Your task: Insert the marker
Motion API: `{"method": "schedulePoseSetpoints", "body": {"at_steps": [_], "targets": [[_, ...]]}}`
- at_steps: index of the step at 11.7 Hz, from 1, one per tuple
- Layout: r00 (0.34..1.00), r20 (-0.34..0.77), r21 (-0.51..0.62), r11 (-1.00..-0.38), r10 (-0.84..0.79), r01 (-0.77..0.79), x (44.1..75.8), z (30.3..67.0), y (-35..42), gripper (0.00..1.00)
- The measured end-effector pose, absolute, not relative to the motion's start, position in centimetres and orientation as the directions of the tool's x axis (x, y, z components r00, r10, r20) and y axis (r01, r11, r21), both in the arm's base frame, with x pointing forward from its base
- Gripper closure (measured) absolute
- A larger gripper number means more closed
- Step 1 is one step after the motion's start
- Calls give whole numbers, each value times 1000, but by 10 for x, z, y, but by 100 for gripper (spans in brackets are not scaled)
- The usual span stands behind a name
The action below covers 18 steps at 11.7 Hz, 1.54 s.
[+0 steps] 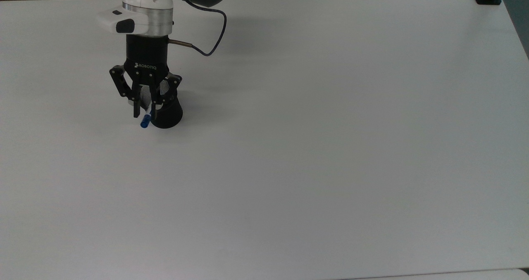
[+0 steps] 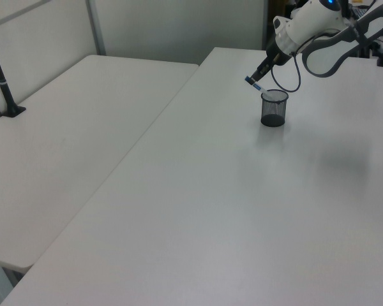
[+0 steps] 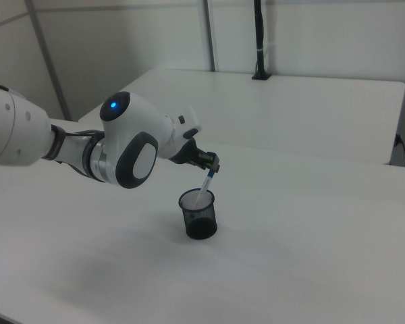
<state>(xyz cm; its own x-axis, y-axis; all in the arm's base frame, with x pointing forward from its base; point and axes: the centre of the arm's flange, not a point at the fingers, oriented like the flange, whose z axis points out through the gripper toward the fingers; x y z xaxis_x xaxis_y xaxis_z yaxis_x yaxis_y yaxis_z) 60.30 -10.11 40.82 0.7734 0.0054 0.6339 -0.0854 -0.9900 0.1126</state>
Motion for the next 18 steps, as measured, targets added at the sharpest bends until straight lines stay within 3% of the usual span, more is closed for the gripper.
{"method": "schedulePoseSetpoints", "body": {"at_steps": [2, 5, 7, 10, 12, 15, 18], "targets": [[770, 638, 113, -989, 2, -91, 602, 412, -104, 35], [756, 655, 113, -988, -7, -107, 599, 425, -112, 26], [814, 580, 114, -986, -33, -121, 594, 449, -118, 2], [935, 336, 115, -980, -114, -161, 574, 525, -133, 0], [965, 217, 115, -978, -145, -173, 560, 560, -134, 0], [980, 120, 94, -981, -157, -168, 538, 598, -120, 0], [987, 115, 76, -990, -111, -120, 533, 619, -87, 0]]}}
